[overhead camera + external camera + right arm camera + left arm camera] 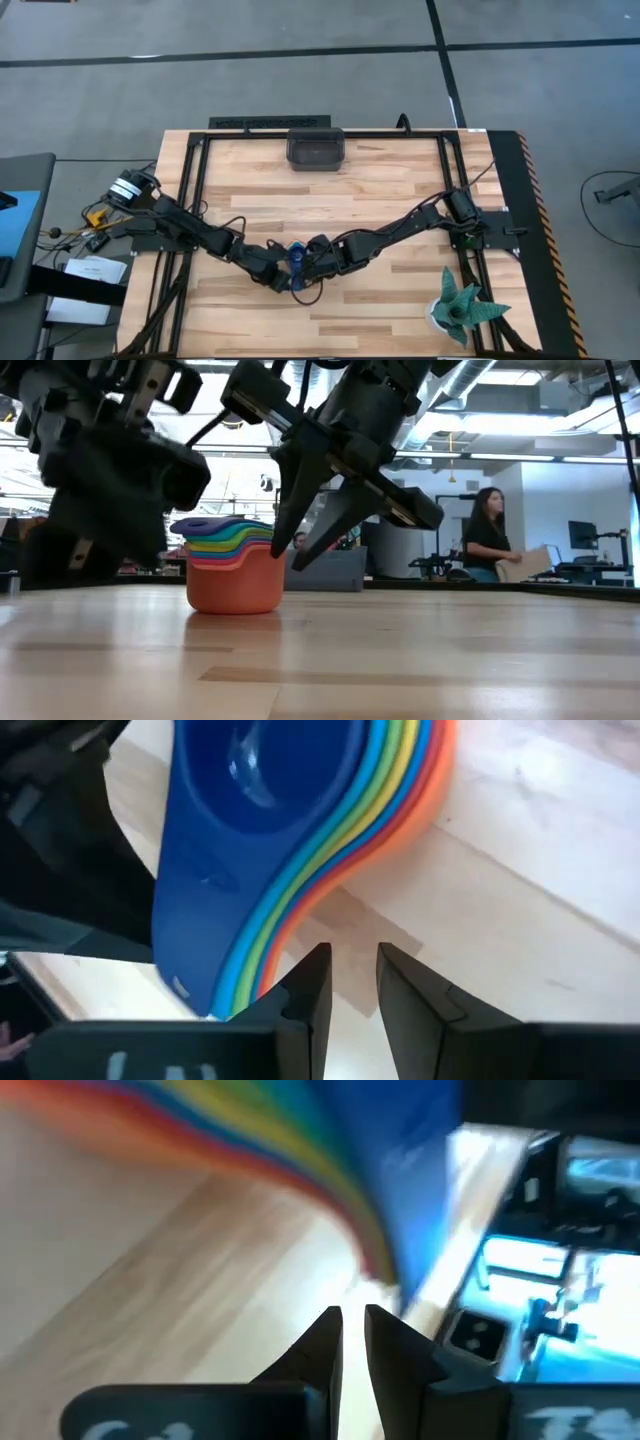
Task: Nest measuring cups in basket
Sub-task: Stack the dark blue measuring cup on top of the light blue measuring cup, then put the nested measuring cups into the black bin
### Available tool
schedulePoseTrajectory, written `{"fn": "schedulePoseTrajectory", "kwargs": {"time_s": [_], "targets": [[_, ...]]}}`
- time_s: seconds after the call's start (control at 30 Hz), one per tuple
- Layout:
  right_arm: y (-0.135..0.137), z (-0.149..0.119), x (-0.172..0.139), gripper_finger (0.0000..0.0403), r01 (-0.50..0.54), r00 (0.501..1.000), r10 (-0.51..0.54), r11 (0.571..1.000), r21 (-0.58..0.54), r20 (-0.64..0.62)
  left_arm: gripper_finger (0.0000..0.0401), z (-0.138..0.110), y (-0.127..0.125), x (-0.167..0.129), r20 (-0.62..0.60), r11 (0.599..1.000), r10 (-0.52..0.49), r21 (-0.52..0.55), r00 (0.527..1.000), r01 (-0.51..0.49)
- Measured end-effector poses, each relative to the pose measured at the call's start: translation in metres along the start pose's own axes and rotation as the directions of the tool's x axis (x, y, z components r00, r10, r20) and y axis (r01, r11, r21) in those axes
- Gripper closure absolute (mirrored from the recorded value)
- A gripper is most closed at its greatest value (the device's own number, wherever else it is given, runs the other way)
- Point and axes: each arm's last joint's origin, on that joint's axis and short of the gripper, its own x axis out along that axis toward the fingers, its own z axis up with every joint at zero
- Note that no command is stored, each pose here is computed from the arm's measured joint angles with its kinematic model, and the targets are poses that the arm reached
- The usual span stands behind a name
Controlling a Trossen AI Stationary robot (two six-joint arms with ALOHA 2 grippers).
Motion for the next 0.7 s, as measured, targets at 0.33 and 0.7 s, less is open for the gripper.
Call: {"fn": "schedulePoseTrajectory", "kwargs": {"time_s": [0.33,0.7], "targets": [[0.002,0.0,0.0,0.0296,-0.023,1.0,0.022,0.998,-0.06,-0.006,0.0367,0.001,-0.008,-0.001,0.059,1.0,-0.023,0.017,0.998,0.022],[0.002,0.0,0.0,0.0294,-0.012,1.0,0.013,0.998,-0.065,0.011,0.0367,0.0,-0.018,-0.01,0.07,0.997,-0.064,0.054,0.995,0.061]]}}
